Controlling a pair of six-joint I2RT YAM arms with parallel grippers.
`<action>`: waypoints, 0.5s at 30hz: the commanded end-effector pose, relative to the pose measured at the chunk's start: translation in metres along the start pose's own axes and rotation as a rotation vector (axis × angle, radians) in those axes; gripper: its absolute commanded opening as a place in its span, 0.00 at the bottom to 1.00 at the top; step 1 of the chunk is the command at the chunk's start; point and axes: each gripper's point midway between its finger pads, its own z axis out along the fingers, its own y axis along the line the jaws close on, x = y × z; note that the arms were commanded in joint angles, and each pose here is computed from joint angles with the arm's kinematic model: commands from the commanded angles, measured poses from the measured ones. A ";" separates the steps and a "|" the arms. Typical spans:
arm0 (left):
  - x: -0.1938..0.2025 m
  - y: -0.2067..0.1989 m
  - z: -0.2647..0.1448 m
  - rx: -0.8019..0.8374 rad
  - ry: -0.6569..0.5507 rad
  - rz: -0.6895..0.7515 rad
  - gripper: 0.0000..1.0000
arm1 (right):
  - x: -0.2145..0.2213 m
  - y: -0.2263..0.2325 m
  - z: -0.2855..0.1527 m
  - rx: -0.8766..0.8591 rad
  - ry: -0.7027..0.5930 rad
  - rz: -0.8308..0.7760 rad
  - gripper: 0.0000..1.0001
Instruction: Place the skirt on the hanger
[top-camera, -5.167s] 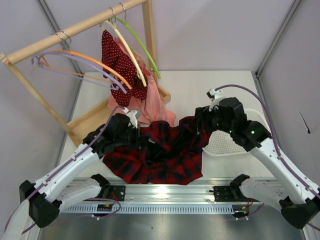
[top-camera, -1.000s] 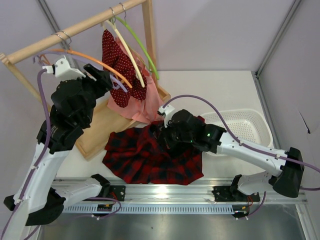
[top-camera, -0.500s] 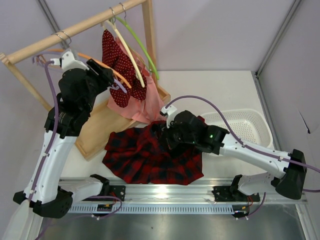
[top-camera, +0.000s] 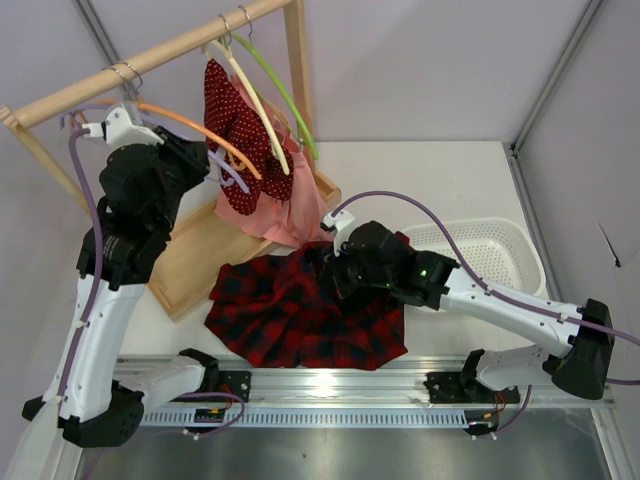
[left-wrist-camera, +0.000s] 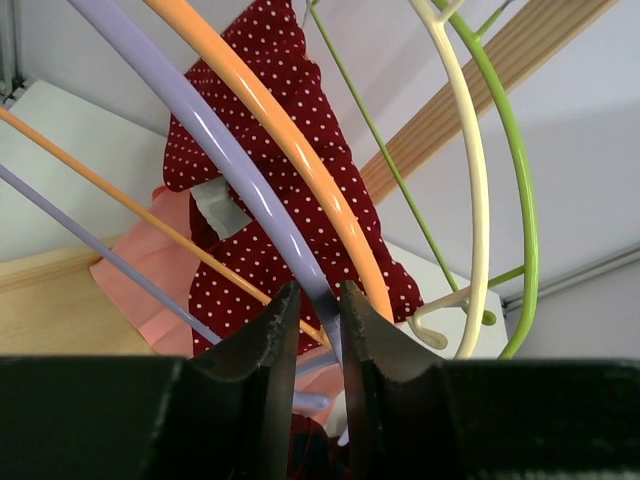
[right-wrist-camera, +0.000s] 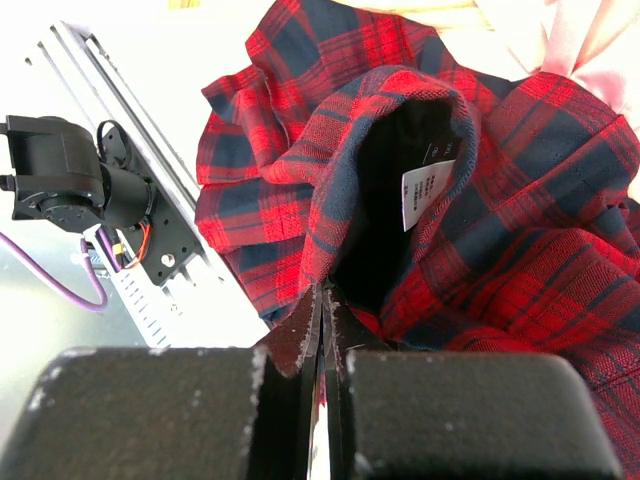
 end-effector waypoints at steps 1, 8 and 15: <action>-0.016 0.007 -0.008 -0.016 -0.060 0.003 0.27 | -0.017 0.005 -0.008 -0.013 -0.064 0.002 0.00; -0.023 0.024 -0.023 -0.070 -0.085 0.041 0.26 | -0.017 0.005 -0.007 -0.014 -0.064 0.002 0.00; -0.032 0.039 -0.032 -0.121 -0.127 0.077 0.37 | -0.015 0.004 -0.008 -0.009 -0.056 0.005 0.00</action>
